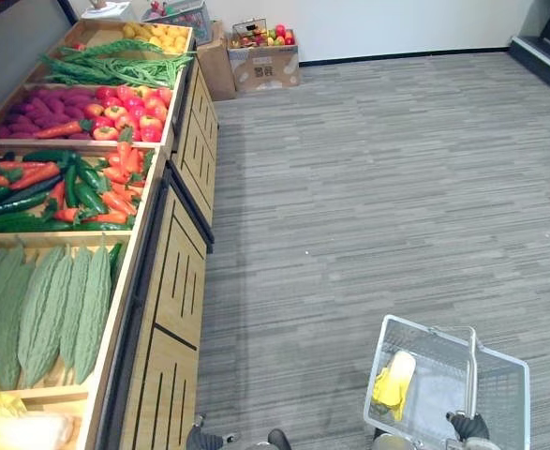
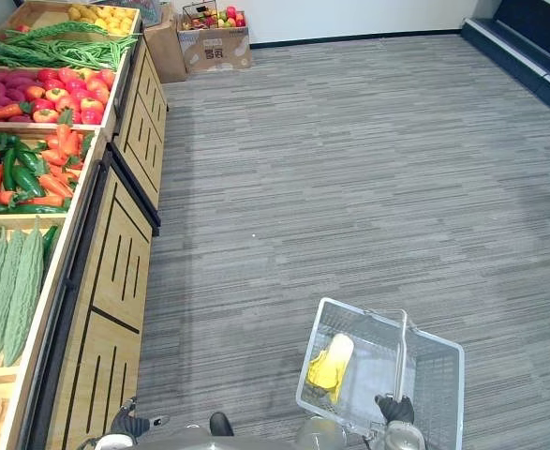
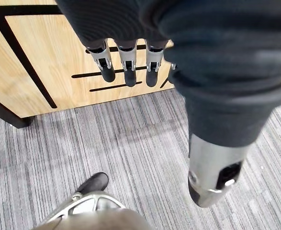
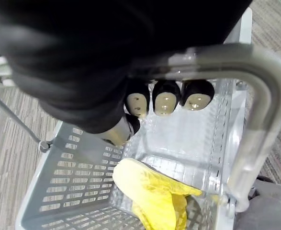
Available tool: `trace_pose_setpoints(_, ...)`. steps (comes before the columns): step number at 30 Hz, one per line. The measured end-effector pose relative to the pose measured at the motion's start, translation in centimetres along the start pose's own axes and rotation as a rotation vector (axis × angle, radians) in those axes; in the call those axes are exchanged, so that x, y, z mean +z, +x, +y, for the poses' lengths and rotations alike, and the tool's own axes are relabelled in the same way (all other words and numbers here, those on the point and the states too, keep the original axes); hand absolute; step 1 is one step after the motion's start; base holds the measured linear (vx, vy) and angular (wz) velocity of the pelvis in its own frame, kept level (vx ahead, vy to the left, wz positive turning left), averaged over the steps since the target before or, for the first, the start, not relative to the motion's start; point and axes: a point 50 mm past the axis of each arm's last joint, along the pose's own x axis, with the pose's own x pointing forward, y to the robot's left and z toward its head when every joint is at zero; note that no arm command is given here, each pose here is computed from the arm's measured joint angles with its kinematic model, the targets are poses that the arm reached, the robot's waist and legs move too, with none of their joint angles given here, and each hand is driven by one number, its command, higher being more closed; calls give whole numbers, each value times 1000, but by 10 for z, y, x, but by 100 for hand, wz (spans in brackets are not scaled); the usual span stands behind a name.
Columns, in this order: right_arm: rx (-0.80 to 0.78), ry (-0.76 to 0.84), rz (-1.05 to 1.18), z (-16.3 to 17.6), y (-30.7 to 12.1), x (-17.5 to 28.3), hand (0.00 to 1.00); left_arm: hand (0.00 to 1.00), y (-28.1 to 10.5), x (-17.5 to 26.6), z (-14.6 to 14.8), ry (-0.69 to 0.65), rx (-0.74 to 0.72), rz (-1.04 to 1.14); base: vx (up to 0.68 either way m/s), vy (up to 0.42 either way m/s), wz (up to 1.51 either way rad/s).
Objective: Pick vegetable in the basket
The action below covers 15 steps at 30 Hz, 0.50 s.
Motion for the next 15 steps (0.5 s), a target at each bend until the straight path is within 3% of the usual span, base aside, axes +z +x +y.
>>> trace_pose_setpoints(15,9,64,97,0,-6,-24,100,0,-5,-13,-5,5,-29,34,27,-5,0)
